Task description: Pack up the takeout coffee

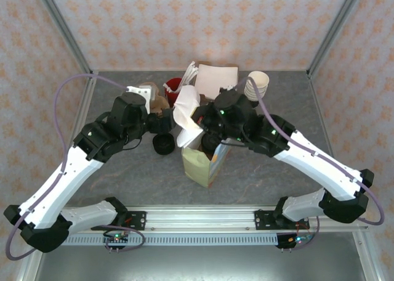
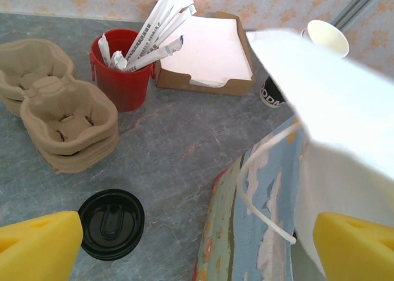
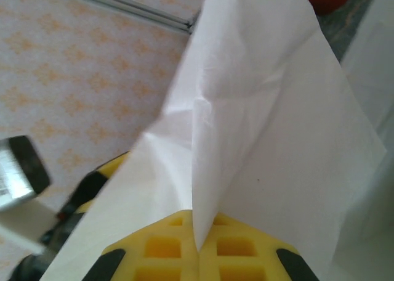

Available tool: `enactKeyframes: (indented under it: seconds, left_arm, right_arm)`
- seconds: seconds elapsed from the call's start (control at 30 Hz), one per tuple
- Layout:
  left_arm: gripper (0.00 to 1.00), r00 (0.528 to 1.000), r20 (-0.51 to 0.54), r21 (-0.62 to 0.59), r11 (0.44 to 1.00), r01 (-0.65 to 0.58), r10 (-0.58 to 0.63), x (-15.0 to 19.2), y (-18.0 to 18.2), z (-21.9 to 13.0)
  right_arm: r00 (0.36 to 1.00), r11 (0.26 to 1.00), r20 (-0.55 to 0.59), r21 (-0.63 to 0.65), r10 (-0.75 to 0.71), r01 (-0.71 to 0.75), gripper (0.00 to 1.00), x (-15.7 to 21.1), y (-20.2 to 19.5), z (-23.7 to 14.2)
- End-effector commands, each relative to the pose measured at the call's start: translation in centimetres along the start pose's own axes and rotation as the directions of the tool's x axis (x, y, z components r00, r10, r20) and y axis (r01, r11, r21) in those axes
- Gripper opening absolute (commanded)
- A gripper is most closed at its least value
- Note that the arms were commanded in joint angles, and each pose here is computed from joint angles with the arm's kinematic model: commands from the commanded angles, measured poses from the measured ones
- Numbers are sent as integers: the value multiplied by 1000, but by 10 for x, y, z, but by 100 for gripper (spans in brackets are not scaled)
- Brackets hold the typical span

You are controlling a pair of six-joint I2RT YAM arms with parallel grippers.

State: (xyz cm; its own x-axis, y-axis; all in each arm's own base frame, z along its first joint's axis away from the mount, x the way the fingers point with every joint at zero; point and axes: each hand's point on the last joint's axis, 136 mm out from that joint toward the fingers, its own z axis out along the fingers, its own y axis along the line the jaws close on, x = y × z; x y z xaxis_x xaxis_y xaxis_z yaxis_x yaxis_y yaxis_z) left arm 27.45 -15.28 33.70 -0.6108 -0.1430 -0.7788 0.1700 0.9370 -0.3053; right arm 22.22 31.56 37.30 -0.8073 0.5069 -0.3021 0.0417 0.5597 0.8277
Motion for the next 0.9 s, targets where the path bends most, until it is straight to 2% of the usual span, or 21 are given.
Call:
enactKeyframes:
  seconds: [0.0,0.23,0.43,0.7,0.87]
  left_arm:
    - [97,998,56,28,999,29,-31,-9,1,-11]
    - [97,998,61,32,999,17,-19,-6,2,-15]
    - [97,998,60,41,999,21,-23,-5,2,-16]
    - [97,998,57,41,999,23,-26,0,4,-17]
    - [97,998,58,40,999,24,-26,2,6,-17]
  right_arm:
    - [986,997,148,-37,71,-66,0,-19,-1,-22]
    - [967,991,252,114,38,-69,0,-20,-53,-21]
    - [946,970,323,240,-37,-44,0,-29,-80,-28]
    - [929,909,340,416,-147,-9,0,-34,-103,-28]
    - [934,884,316,467,-167,0,0,-28,-112,-19]
